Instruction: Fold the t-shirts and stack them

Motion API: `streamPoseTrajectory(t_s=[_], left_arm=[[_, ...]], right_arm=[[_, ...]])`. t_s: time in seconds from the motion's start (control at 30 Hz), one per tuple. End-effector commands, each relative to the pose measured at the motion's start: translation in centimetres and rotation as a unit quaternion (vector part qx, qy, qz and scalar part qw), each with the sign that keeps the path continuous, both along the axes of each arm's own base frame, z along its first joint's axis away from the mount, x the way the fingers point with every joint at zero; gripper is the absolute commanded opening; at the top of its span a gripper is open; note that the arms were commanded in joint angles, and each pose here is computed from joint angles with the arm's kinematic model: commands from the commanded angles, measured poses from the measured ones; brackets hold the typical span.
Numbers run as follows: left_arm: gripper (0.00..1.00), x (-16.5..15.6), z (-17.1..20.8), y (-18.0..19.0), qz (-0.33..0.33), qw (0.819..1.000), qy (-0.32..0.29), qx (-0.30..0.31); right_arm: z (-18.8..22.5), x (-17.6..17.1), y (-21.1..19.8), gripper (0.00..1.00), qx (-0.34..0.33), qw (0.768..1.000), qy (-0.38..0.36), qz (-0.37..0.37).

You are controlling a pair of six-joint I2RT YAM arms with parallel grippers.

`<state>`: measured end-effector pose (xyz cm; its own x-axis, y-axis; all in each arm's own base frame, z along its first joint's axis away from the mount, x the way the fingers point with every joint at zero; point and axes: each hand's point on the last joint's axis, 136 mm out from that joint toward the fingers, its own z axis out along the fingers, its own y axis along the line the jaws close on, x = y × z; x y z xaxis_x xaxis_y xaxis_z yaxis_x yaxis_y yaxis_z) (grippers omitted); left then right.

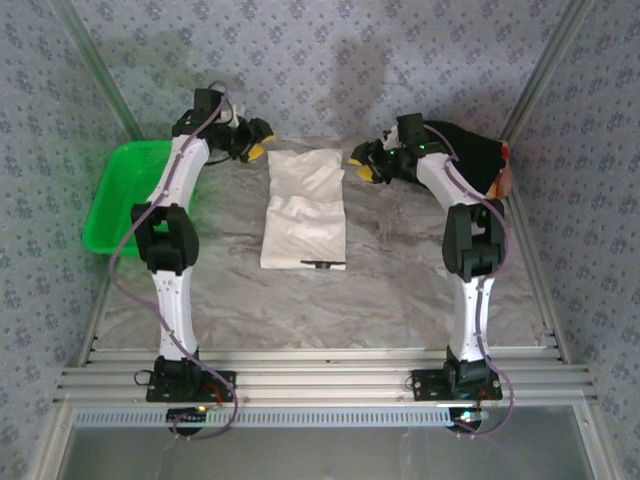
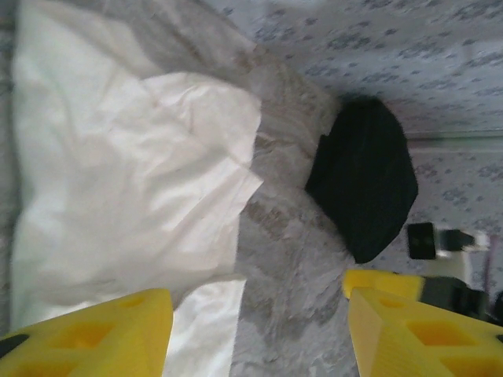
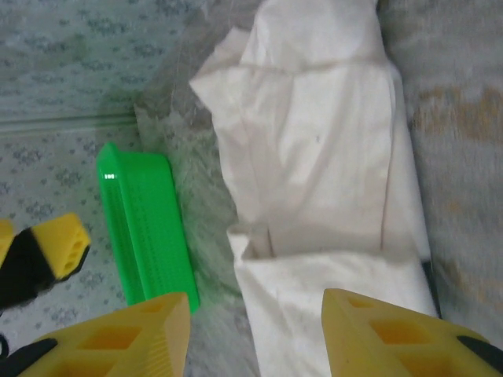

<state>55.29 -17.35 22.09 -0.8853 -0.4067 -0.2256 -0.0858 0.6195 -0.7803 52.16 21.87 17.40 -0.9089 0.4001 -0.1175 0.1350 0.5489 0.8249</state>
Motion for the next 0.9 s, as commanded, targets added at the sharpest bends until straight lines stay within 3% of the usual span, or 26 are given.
streamPoseTrajectory(t_s=[0.0, 0.13, 0.17, 0.3, 0.5, 0.67, 0.87], left_arm=[[0.63, -4.8, 2.2, 1.0, -0.015, 1.000, -0.010, 0.018], [0.69, -10.2, 0.4, 1.7, -0.006, 1.000, 0.001, -0.007], [0.74, -11.8, -0.3, 1.8, -0.006, 1.000, 0.009, -0.008], [0.78, -17.3, -3.6, 1.9, -0.006, 0.999, 0.046, -0.028], [0.79, -23.9, -9.7, 2.3, -0.005, 0.992, 0.120, -0.031], [0.77, -25.6, -13.1, 2.3, 0.002, 0.988, 0.150, -0.037], [0.75, -24.7, -14.1, 1.9, 0.009, 0.987, 0.151, -0.057]], right_arm=[[0.1, -5.1, 0.7, 0.51, -0.034, 0.999, 0.000, 0.040], [-2.2, -11.8, 1.7, 0.54, -0.060, 0.995, 0.022, 0.080], [-2.8, -13.1, 1.8, 0.54, -0.061, 0.994, 0.027, 0.082], [-7.0, -18.7, 2.5, 0.57, -0.059, 0.991, 0.067, 0.098], [-9.9, -22.0, 3.0, 0.61, -0.056, 0.990, 0.080, 0.099], [-12.1, -22.5, 3.3, 0.61, -0.040, 0.991, 0.096, 0.089], [-12.5, -21.8, 3.7, 0.60, -0.030, 0.992, 0.093, 0.080]])
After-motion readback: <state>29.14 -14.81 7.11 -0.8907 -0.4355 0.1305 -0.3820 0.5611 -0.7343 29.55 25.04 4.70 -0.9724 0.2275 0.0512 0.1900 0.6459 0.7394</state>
